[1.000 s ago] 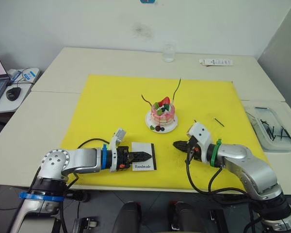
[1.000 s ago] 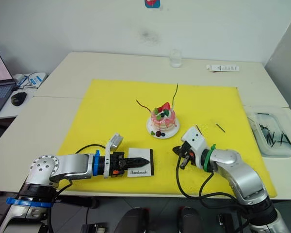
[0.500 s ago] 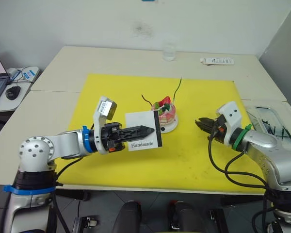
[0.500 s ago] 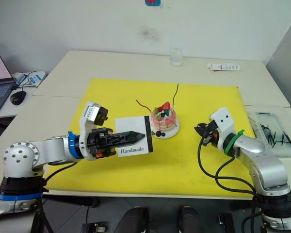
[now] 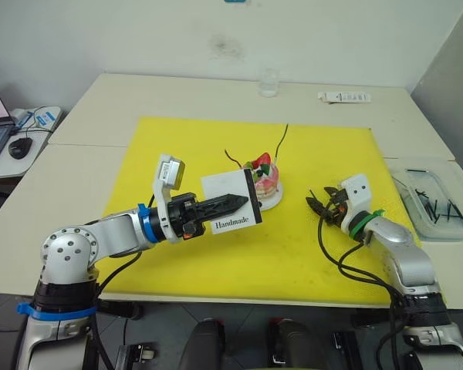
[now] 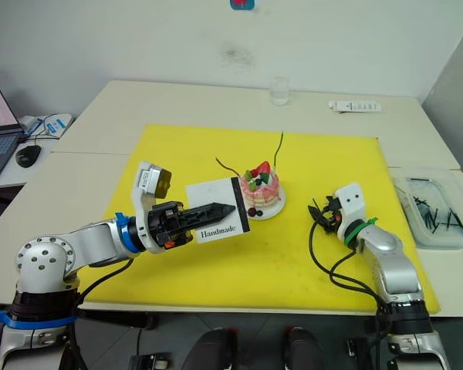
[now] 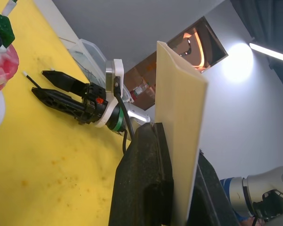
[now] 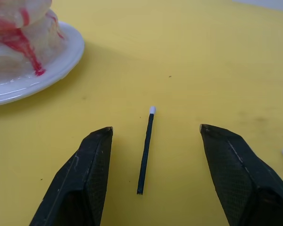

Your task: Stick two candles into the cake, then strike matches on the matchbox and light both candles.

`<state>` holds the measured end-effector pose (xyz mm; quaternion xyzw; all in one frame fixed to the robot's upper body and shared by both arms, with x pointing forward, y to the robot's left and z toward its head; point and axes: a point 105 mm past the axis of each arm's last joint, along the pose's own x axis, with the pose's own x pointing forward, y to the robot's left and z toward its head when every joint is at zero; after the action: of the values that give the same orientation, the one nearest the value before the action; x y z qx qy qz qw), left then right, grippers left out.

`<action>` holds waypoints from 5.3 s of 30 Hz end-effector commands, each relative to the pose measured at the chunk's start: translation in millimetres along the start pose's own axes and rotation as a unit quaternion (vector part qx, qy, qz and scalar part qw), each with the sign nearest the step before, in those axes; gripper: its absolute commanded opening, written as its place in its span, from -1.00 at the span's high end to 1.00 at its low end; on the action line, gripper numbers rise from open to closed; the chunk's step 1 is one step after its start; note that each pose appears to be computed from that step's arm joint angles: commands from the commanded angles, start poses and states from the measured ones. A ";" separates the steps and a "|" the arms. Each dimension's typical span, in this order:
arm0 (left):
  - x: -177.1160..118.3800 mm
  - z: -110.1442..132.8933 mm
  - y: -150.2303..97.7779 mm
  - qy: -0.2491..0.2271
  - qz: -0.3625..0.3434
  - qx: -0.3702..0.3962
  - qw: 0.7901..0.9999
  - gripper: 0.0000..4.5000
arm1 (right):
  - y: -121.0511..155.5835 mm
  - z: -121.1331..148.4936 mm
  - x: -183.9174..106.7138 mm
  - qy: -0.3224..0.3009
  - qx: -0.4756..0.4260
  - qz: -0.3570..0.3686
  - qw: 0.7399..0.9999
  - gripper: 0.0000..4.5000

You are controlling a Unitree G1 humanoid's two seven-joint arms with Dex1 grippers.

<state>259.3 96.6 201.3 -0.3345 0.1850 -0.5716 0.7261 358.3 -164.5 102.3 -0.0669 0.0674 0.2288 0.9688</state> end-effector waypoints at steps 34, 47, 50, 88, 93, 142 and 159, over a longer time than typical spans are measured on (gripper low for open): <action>2.6 1.6 -5.7 -0.006 0.005 0.032 0.999 1.00 | 18.8 -23.7 14.3 0.013 0.043 -0.048 0.998 0.52; 4.6 1.3 -7.1 -0.008 0.005 0.034 0.999 1.00 | 17.5 -26.2 17.3 0.023 0.041 -0.041 0.998 0.97; 5.0 1.3 -7.2 -0.008 0.005 0.035 0.999 1.00 | 16.6 -26.6 16.0 0.024 0.041 -0.042 0.998 0.97; 14.9 17.1 25.6 -0.013 0.058 0.080 0.995 1.00 | 106.3 122.2 -35.1 -0.059 -0.227 0.295 0.926 0.97; 15.5 17.3 25.7 -0.014 0.058 0.079 0.995 1.00 | 110.5 125.3 -32.0 -0.070 -0.232 0.299 0.923 0.97; -13.8 -15.8 8.7 0.045 0.045 0.052 0.997 1.00 | 84.2 161.3 -31.7 -0.064 -0.206 0.306 0.927 0.97; -46.1 -19.4 -5.2 0.001 0.110 0.040 0.993 1.00 | 122.4 172.6 15.7 -0.146 -0.171 0.294 0.929 0.97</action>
<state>234.2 137.9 176.6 -0.2885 0.2136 -0.4833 0.7985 339.2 -25.3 241.0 -0.1687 -0.0659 0.5153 0.8377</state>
